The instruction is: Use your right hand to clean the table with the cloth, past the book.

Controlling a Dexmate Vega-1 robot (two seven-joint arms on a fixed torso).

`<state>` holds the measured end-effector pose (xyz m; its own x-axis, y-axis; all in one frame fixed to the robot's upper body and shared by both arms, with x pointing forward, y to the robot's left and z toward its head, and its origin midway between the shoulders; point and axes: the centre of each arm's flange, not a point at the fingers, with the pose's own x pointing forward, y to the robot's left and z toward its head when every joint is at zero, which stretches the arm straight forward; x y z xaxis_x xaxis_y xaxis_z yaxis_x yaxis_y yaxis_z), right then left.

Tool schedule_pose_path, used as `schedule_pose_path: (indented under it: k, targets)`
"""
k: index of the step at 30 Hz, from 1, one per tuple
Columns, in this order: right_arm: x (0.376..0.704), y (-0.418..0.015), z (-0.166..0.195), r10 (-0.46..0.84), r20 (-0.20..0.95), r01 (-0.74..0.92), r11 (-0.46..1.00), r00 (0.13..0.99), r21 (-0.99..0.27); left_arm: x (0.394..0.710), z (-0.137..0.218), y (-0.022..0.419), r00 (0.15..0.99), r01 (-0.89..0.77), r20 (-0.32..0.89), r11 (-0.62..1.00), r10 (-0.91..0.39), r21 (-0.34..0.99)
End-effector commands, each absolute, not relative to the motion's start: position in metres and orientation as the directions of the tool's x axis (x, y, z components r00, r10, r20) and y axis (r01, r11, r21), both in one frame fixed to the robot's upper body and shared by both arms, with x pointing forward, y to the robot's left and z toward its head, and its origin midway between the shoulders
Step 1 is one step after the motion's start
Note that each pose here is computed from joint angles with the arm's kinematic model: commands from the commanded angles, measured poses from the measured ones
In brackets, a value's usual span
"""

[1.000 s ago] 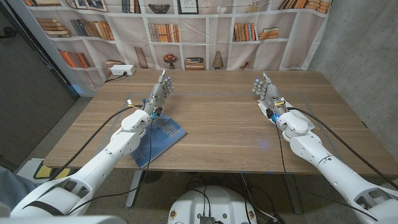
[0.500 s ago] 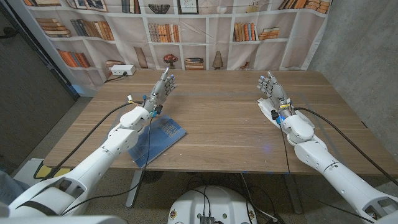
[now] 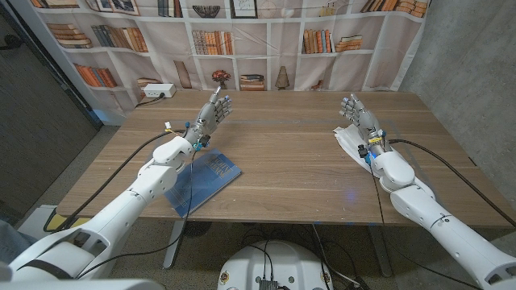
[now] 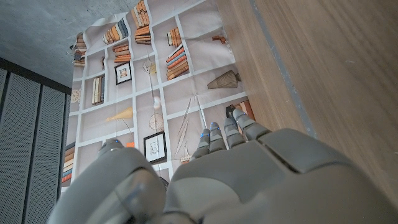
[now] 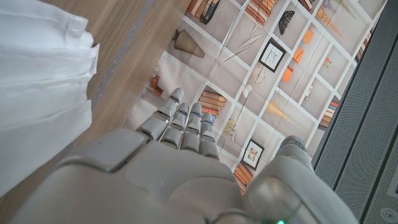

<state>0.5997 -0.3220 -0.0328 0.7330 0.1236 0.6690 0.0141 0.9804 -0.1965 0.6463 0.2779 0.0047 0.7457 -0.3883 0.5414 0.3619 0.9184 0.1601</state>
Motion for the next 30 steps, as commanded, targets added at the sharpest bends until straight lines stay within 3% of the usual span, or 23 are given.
schedule_pose_path:
  k: [1, 30]
  targets:
    - [0.577, -0.334, -0.039, 0.033, 0.652, 0.193, 0.942, 0.757, -0.273, 0.638, 0.006, 0.281, 0.785, 0.319, 0.49, 0.925, -0.379, 0.204]
    - [0.552, -0.356, -0.052, -0.072, 0.647, 0.417, 0.817, 0.759, -0.399, 0.63, 0.01, 0.283, 0.798, 0.288, 0.504, 0.943, -0.331, 0.164]
